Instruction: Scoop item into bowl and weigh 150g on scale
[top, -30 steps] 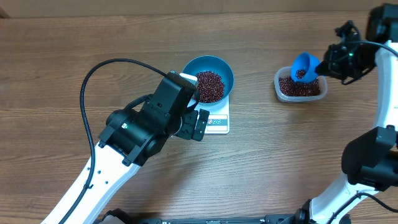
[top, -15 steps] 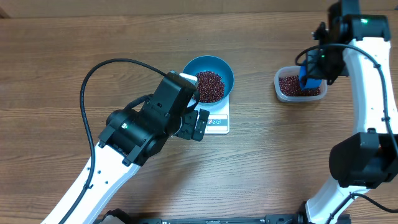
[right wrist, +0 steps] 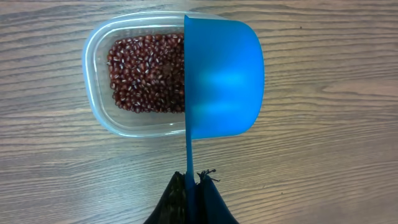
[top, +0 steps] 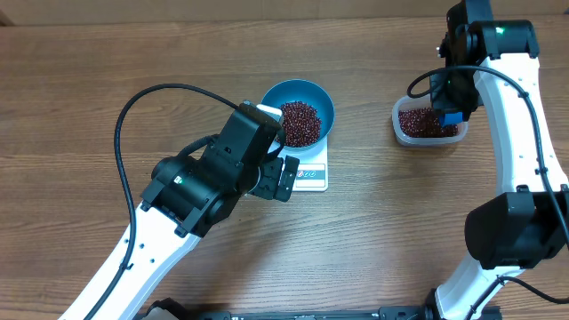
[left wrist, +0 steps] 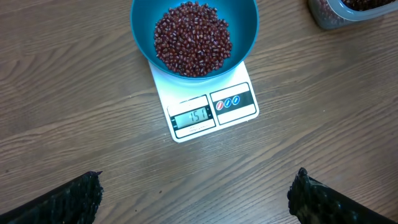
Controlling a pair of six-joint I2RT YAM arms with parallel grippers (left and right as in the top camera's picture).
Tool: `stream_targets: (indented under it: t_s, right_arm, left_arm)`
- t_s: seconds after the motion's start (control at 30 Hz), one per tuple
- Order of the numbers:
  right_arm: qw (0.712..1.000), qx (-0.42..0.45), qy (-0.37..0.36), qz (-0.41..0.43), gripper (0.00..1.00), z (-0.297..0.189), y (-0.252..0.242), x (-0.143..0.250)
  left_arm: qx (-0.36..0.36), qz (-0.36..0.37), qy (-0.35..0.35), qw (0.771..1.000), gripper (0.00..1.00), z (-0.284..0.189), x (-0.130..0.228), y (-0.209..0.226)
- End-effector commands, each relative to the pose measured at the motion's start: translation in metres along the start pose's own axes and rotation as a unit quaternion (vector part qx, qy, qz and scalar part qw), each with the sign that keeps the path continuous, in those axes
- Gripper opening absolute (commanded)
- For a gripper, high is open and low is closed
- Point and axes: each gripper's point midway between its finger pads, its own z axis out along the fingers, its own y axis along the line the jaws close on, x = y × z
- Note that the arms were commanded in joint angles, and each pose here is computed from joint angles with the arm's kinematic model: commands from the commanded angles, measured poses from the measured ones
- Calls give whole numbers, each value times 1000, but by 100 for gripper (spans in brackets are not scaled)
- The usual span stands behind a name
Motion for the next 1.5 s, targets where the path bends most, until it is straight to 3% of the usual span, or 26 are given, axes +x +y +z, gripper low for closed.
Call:
stream_targets:
  t_s: [0.0, 0.7, 0.9, 1.1, 1.2, 1.47]
  right_arm:
    - [999, 9, -31, 9, 4, -20, -6, -4]
    - [998, 48, -47, -17, 4, -27, 2, -10]
    - [993, -77, -83, -20, 4, -33, 45, -25]
    - [965, -179, -178, -73, 4, -79, 80, -44]
    - [932, -253, -221, -135, 4, -111, 108, -41]
    - [895, -274, -228, -268, 4, -123, 159, -19]
  left_arm:
    - [-4, 2, -6, 1000, 99, -2, -4, 2]
    - [-4, 2, -6, 1000, 100, -2, -4, 2]
    - [-4, 2, -6, 1000, 100, -2, -4, 2]
    - [-4, 2, -6, 1000, 100, -2, -4, 2]
    - [-4, 2, -6, 1000, 99, -2, -4, 2]
    - [-4, 2, -6, 1000, 99, -2, -4, 2]
